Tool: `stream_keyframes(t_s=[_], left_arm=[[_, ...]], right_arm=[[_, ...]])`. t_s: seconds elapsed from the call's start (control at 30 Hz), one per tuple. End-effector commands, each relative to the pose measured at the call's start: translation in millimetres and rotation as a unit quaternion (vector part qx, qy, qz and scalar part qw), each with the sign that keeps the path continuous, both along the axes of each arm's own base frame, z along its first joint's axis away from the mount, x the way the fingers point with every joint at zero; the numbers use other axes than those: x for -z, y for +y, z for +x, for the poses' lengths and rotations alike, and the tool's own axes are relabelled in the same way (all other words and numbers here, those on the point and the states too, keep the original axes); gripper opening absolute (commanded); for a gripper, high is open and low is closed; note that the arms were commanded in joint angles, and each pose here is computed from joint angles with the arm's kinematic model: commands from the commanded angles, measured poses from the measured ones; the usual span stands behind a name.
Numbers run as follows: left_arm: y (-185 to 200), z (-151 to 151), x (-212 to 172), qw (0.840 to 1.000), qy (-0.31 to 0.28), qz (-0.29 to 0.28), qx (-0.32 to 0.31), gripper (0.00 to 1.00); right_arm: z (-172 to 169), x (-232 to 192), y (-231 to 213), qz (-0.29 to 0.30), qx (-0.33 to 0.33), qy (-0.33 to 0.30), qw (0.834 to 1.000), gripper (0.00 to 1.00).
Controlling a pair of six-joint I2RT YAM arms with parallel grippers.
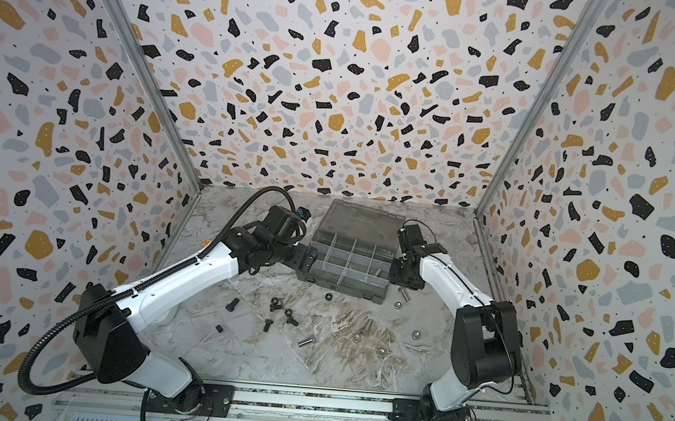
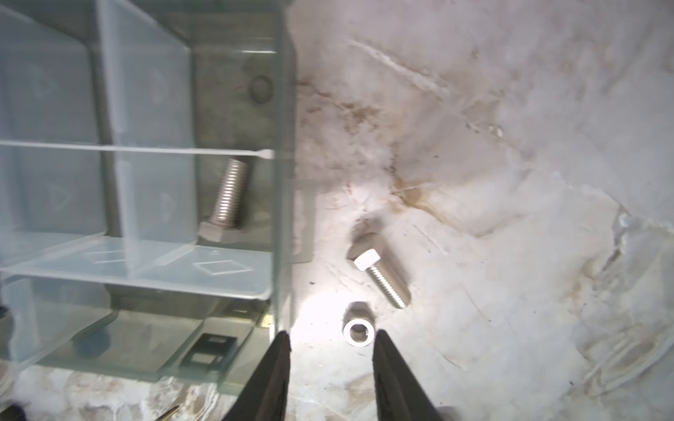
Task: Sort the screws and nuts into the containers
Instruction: 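Open the right gripper to drop the bolt into the compartment, then grasp a second silver bolt beside the box with the right gripper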
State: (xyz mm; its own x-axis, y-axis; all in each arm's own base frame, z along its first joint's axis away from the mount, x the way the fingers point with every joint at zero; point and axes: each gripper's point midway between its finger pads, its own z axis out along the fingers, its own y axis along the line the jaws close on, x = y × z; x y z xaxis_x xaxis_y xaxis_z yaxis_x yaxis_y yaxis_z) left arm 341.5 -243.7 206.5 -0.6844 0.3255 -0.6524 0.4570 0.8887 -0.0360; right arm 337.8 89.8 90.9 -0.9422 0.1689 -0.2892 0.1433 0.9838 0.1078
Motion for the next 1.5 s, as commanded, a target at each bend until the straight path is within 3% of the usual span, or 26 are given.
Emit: stream_keyframes(t_s=[0.0, 0.27, 0.93, 1.07, 1.2, 1.37, 1.47], left_arm=[[-27.0, 3.3, -19.4, 0.999, -0.011, -0.043, 0.024, 0.96], [-41.9, 1.6, -27.9, 0.998, -0.014, -0.047, 0.040, 0.96], [-37.2, 7.7, -23.5, 0.999, -0.022, -0.013, 0.040, 0.96], [-35.9, 8.9, -21.9, 0.999, -0.022, -0.009, 0.038, 0.96], [-36.1, 8.8, -21.6, 0.999, -0.023, -0.006, 0.039, 0.96], [-33.9, 8.8, -20.0, 0.999, -0.023, -0.001, 0.037, 0.96], [-32.2, 8.1, -20.6, 0.999, -0.024, 0.000, 0.035, 0.96]], right_arm=[[-5.3, 9.3, -4.7, -0.006, 0.002, 0.012, 1.000, 0.40], [-8.2, 36.6, -7.7, -0.008, 0.004, 0.034, 0.999, 0.40], [4.5, 63.9, -26.7, -0.048, 0.005, 0.057, 0.997, 0.39], [3.9, 69.0, -25.9, -0.046, 0.004, 0.064, 0.997, 0.27], [4.7, 71.3, -24.1, -0.043, 0.000, 0.066, 0.997, 0.24], [7.0, 67.2, -24.1, -0.044, 0.000, 0.068, 0.997, 0.08], [6.5, 58.9, -24.1, -0.043, 0.000, 0.063, 0.997, 0.06]])
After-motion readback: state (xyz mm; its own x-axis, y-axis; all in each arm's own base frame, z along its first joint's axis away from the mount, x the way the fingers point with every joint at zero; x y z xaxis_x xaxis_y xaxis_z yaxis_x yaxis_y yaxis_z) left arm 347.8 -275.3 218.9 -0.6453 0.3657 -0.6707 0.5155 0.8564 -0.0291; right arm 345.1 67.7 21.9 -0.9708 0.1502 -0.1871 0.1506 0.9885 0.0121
